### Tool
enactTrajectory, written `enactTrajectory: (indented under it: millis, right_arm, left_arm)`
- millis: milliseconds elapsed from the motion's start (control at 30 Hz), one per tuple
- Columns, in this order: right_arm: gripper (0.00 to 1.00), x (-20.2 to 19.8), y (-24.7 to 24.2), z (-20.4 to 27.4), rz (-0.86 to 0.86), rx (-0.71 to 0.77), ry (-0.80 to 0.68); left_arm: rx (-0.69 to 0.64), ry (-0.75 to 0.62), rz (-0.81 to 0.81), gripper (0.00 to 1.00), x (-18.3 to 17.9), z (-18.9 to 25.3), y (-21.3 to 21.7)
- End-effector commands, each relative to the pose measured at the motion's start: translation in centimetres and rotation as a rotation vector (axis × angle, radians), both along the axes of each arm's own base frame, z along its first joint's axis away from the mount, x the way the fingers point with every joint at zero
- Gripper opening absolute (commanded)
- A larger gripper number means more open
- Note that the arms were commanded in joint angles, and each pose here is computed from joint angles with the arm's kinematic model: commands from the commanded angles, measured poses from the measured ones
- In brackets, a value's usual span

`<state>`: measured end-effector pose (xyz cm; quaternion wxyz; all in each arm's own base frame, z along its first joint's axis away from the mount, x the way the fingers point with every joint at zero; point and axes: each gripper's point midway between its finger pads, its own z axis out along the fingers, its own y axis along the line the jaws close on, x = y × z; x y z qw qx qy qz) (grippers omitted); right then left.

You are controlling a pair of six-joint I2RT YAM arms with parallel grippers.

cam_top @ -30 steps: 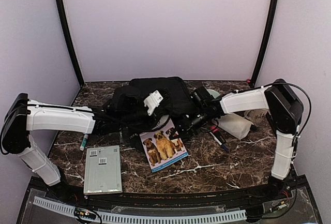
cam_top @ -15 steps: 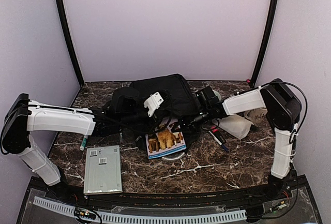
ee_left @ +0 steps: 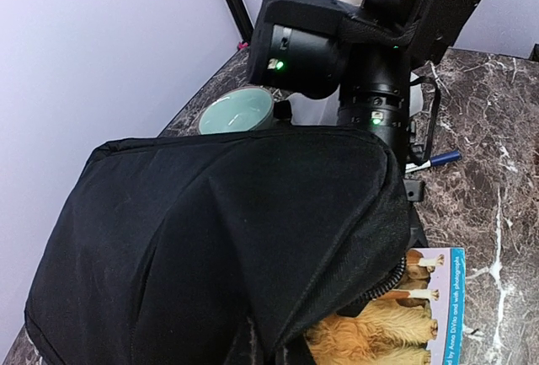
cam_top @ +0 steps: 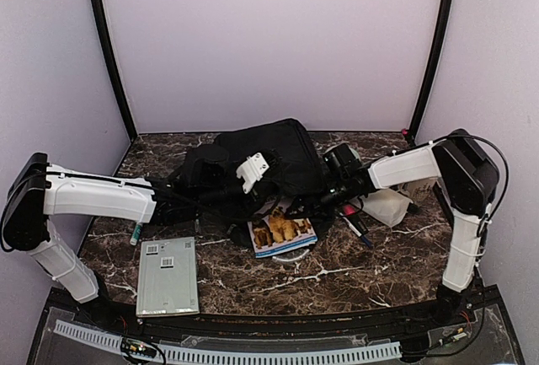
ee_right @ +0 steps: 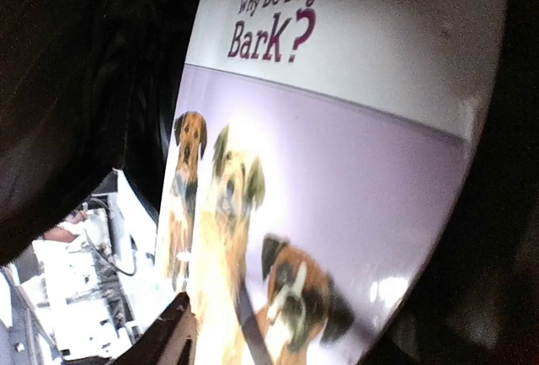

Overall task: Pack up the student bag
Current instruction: Place the book in the largest pocket of the bag.

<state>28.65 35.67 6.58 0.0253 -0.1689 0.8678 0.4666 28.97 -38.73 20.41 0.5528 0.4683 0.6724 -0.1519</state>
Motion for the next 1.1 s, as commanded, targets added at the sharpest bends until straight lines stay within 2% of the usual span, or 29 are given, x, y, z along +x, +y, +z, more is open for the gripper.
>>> enactTrajectory:
  millis: [0, 267, 433, 500, 533, 633, 800, 867, 967, 1067]
  right_arm:
    - [0.56, -1.4, -2.9, 0.7, -0.011, -0.075, -0.113]
    - [0.60, -3.0, -4.7, 1.9, 0.081, -0.126, -0.220]
    - [0.63, -5.4, -4.5, 2.8, 0.193, -0.070, -0.231]
    - [0.60, -7.1, -4.0, 3.3, 0.292, -0.034, -0.255]
    - [0.55, -7.7, -4.0, 3.4, 0.329, -0.034, -0.276]
    - [0.47, -8.4, -4.4, 3.2, 0.351, -0.052, -0.311]
    - [0.58, -8.7, -6.1, 2.4, 0.368, -0.136, -0.357]
    - [0.59, -9.4, -6.3, 2.5, 0.417, -0.130, -0.363]
    - [0.59, -11.2, -6.4, 2.9, 0.502, -0.080, -0.353]
    - [0.59, -14.5, -6.1, 4.2, 0.624, 0.077, -0.310]
  left_arm:
    - [-0.093, -0.092, 0.032, 0.00, 0.7, 4.0, -0.3]
    - [-0.100, -0.089, 0.096, 0.00, 1.6, 3.9, 0.3]
    - [-0.099, -0.068, 0.112, 0.00, 1.8, 3.7, 0.3]
    - [-0.107, -0.063, 0.117, 0.00, 1.8, 3.9, 0.3]
    - [-0.111, -0.062, 0.125, 0.00, 1.9, 4.0, 0.3]
    - [-0.112, -0.068, 0.155, 0.00, 2.3, 4.1, 0.7]
    - [-0.107, -0.090, 0.239, 0.00, 3.3, 4.1, 1.7]
    - [-0.109, -0.078, 0.232, 0.00, 3.3, 3.9, 1.6]
    - [-0.122, -0.067, 0.244, 0.00, 3.4, 3.8, 1.6]
    - [-0.129, -0.060, 0.259, 0.00, 3.5, 3.6, 1.7]
